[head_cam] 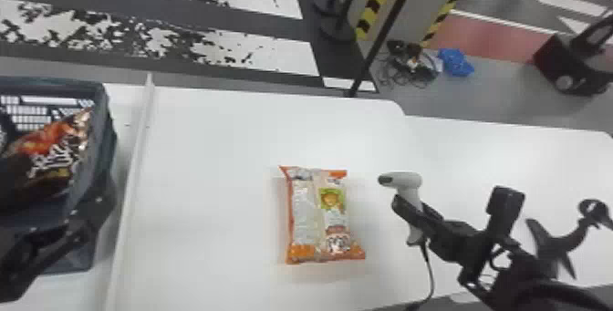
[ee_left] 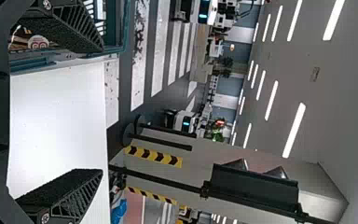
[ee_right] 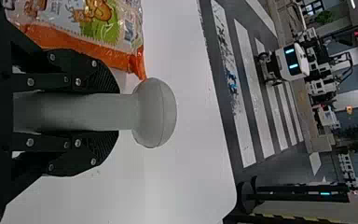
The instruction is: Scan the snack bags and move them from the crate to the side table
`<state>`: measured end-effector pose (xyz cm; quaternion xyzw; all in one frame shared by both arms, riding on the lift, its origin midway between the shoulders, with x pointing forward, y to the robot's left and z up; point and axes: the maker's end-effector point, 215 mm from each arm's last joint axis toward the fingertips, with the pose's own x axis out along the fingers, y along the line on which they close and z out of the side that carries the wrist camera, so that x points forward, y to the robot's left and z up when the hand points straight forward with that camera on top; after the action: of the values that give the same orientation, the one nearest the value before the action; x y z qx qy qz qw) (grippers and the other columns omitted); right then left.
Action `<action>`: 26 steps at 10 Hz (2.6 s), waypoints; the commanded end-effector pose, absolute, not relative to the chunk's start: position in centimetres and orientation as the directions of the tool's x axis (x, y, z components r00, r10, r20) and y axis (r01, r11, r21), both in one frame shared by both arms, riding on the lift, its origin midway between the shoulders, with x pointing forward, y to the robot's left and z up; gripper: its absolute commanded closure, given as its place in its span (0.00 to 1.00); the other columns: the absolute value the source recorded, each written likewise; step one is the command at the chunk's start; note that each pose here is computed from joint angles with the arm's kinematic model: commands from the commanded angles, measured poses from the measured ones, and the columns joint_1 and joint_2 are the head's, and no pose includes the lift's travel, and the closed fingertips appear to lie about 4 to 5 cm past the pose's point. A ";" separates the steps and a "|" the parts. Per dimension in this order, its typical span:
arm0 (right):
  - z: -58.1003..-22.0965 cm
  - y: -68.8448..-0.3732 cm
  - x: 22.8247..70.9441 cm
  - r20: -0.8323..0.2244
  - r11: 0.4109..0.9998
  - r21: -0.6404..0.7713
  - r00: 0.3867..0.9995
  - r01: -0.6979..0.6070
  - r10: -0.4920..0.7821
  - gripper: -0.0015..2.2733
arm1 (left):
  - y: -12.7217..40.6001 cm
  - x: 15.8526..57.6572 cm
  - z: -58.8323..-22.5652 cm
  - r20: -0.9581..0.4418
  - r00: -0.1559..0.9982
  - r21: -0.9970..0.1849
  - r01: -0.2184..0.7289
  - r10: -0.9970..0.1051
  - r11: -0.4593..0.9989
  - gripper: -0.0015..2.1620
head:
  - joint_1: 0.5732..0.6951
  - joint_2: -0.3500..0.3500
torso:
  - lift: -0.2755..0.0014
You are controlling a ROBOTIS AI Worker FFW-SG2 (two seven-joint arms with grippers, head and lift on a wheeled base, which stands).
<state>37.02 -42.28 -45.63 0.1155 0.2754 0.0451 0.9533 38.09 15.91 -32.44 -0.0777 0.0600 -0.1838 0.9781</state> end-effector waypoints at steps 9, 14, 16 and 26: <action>-46.4 -31.7 38.9 -0.542 0.941 0.317 0.791 -0.121 0.284 0.98 | 16.4 37.3 -32.4 -0.091 0.924 -0.189 0.351 -0.372 0.917 0.04 | 1.00 0.16 | 0.68; -49.1 -31.5 38.0 -0.575 0.941 0.316 0.764 -0.122 0.292 0.98 | 16.2 37.2 -32.1 -0.085 0.924 -0.194 0.352 -0.374 0.915 0.04 | 1.00 0.17 | 0.68; -49.0 -31.6 37.9 -0.575 0.940 0.318 0.764 -0.122 0.293 0.98 | 16.1 37.1 -32.0 -0.083 0.924 -0.197 0.352 -0.373 0.915 0.04 | 1.00 0.17 | 0.68; -49.5 -48.0 39.3 -0.589 0.975 0.217 0.803 0.048 0.091 0.98 | 15.7 35.8 -31.0 -0.069 0.928 -0.198 0.348 -0.367 0.916 0.04 | 1.00 0.00 | 0.68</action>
<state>39.34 -46.93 -49.22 0.1158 0.3166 0.0183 0.9413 35.93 15.72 -31.11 -0.0920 0.0531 -0.1833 0.9773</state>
